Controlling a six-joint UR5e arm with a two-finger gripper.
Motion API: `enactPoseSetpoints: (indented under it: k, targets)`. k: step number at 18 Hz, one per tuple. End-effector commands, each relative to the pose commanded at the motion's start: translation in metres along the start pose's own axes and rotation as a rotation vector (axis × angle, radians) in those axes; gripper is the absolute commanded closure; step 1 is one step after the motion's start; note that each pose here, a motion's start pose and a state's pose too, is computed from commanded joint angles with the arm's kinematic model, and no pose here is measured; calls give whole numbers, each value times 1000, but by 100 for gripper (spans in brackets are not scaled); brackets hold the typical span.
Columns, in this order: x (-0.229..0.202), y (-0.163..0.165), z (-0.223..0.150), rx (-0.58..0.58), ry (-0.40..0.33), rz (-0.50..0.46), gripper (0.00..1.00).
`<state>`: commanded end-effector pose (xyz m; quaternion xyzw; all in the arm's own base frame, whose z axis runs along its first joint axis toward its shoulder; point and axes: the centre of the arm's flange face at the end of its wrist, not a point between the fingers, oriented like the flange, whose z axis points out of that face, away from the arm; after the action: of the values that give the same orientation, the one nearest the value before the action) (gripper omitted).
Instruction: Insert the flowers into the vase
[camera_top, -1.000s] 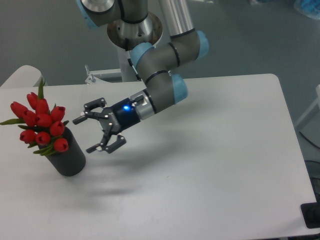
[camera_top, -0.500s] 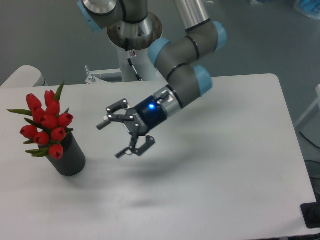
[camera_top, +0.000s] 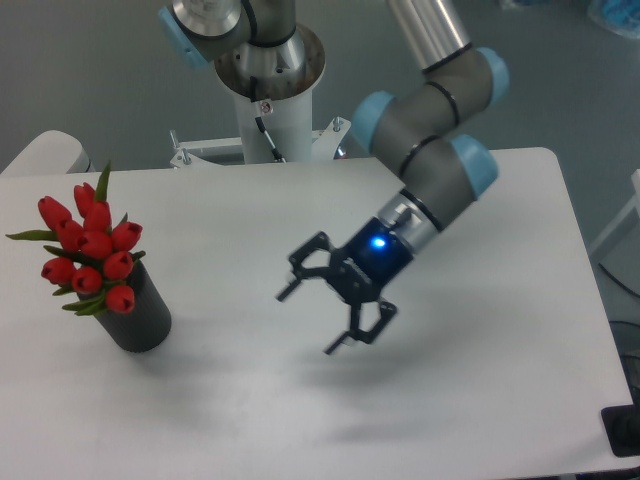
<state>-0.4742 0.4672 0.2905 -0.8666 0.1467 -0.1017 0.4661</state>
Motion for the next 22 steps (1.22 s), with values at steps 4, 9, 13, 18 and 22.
enactPoseSetpoints:
  k: [4,9,13,18,22]
  targets:
    - [-18,7,-10,-250,-64,33,0]
    - [-36,3,-2,-463,-93,83,0]
    - [-41,5,-1,-590,-102,96,0]
    - [-45,-2,13,-868,31,190,0]
    - [-53,-4,16,-908,74,234,0]
